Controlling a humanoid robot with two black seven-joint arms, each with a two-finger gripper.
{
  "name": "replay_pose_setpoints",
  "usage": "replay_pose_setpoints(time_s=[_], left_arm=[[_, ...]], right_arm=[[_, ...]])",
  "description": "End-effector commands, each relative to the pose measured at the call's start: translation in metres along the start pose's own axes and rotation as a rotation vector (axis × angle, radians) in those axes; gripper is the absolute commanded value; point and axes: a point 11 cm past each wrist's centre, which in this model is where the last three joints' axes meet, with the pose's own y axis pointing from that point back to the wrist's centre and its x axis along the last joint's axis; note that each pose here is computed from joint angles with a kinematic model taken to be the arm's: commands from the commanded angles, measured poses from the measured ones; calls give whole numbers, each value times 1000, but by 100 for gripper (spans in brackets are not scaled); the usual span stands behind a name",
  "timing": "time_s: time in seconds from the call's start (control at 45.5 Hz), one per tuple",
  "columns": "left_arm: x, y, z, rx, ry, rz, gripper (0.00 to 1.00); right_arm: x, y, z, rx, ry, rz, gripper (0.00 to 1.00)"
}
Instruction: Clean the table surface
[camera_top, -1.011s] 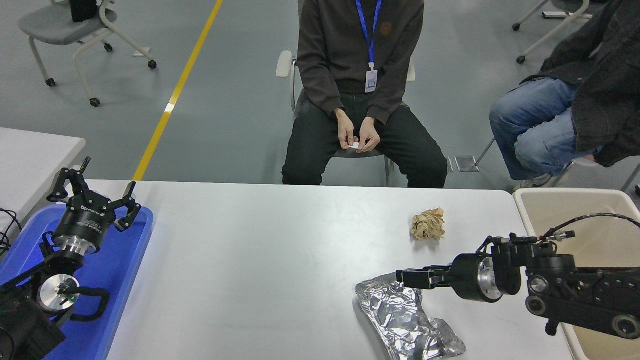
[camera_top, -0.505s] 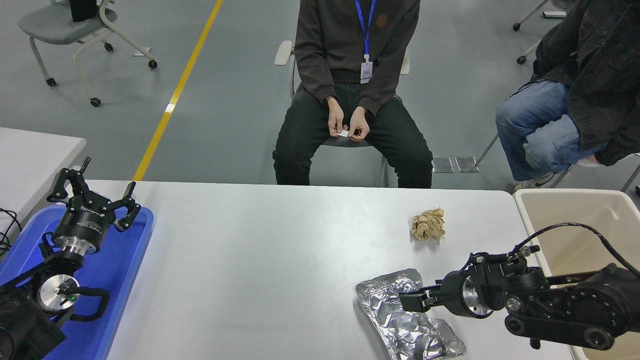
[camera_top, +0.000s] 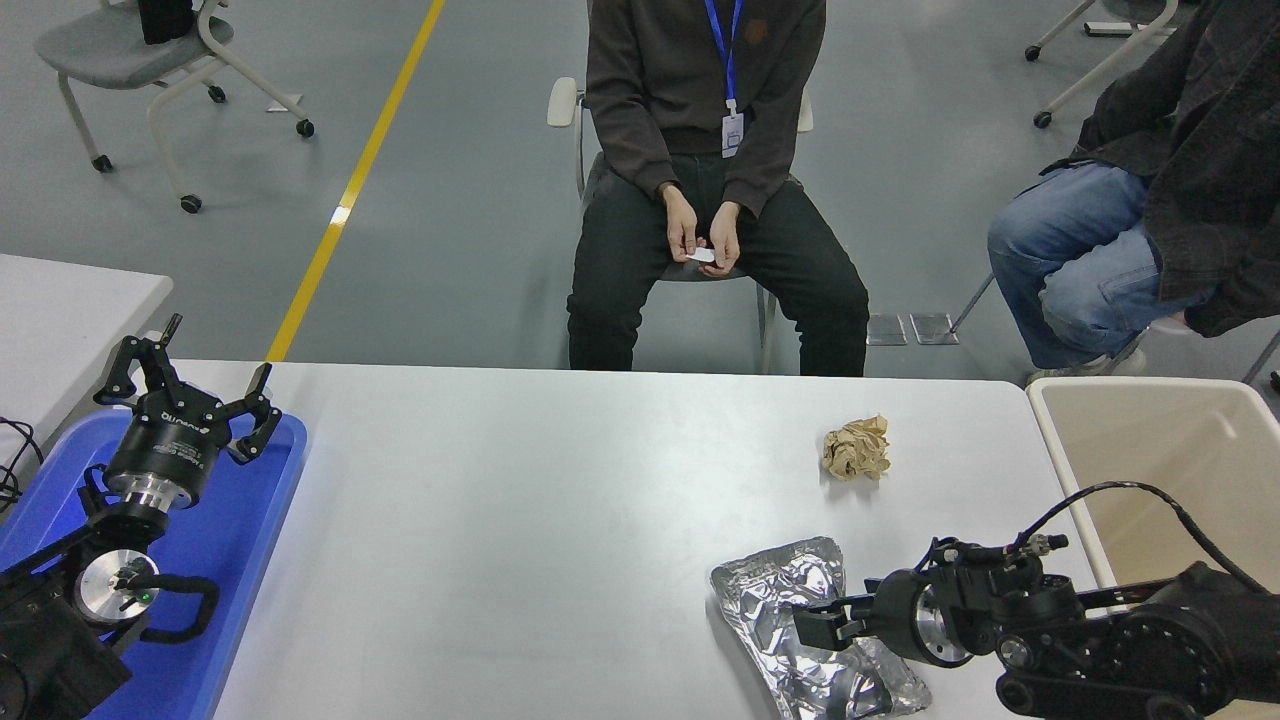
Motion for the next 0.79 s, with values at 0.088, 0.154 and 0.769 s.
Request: replay_pose_setpoints(time_s=[0.088, 0.154, 0.769], left_arm=[[0, 0, 0, 0, 0, 0, 100], [0, 0, 0, 0, 0, 0, 100], [0, 0, 0, 0, 0, 0, 100]], right_arm=[[-5, -1, 3, 4, 49, 36, 84], [-7, 0, 5, -2, 39, 24, 67], [-28, 7, 23, -41, 72, -31, 11]])
